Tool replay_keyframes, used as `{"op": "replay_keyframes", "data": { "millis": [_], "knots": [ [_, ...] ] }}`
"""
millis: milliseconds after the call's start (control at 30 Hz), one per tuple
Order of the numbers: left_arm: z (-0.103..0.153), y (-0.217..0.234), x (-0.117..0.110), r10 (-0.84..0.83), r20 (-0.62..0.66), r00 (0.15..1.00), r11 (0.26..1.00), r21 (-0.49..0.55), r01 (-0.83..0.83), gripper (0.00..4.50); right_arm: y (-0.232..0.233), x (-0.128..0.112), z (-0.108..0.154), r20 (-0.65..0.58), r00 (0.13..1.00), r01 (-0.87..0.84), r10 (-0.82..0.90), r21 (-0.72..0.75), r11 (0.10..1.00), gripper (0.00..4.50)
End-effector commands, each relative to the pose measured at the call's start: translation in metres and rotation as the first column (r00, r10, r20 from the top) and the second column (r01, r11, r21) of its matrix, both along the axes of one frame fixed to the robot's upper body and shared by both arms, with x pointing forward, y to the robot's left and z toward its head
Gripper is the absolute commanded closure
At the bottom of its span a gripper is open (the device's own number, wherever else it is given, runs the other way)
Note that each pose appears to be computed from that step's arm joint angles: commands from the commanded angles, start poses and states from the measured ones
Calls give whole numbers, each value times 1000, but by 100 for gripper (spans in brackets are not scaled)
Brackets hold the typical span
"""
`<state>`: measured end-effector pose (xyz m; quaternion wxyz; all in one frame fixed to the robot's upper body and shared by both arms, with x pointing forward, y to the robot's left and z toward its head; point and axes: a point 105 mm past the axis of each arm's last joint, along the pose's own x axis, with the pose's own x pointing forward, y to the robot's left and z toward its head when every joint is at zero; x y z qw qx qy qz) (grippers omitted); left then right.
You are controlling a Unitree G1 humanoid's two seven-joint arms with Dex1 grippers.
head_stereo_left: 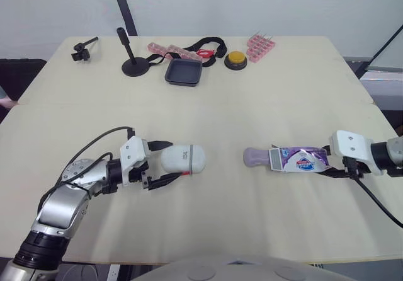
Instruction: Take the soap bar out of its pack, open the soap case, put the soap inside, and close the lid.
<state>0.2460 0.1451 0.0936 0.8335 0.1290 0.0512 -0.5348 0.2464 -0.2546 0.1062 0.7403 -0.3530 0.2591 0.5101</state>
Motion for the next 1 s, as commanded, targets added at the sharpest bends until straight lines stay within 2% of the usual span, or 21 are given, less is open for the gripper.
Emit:
{"op": "replay_keyframes", "data": {
  "millis": [33, 200, 233, 333, 400, 467, 533, 633, 833, 1000],
  "knots": [
    [4, 2, 1, -2, 28, 1000, 1000, 3, 2, 0, -19, -1, 12, 26, 999, 32, -31, -48, 998, 245],
    [3, 2, 0, -2, 27, 1000, 1000, 3, 2, 0, -26, -2, 15, 32, 998, 60, -58, -53, 997, 245],
    [3, 2, 0, -1, 27, 1000, 1000, 2, 1, 0, -30, 1, 22, 57, 995, 86, -84, -33, 996, 245],
    [6, 3, 0, -2, 30, 1000, 1000, -10, 2, 0, -33, 11, 41, 127, 979, 153, -160, 62, 986, 245],
    [10, 2, 1, -6, 33, 999, 1000, -26, 7, 0, -31, 23, 52, 181, 955, 203, -235, 177, 963, 245],
    [13, 1, 0, -17, 36, 999, 999, -34, 18, 0, -35, 40, 56, 215, 906, 301, -364, 277, 913, 245],
    [14, 0, 0, -32, 56, 998, 999, -32, 33, 0, -45, 54, 54, 239, 847, 396, -476, 315, 863, 245],
    [18, -13, -6, -120, 79, 990, 992, -40, 123, 0, -74, 71, 44, 207, 704, 592, -679, 355, 723, 245],
    [30, -30, -3, -217, 115, 969, 970, -88, 228, 0, -88, 77, 32, 154, 583, 740, -798, 304, 600, 245],
    [39, -41, 0, -256, 134, 957, 957, -107, 271, 0, -100, 81, 33, 136, 480, 818, -867, 287, 498, 245]
  ]
}}
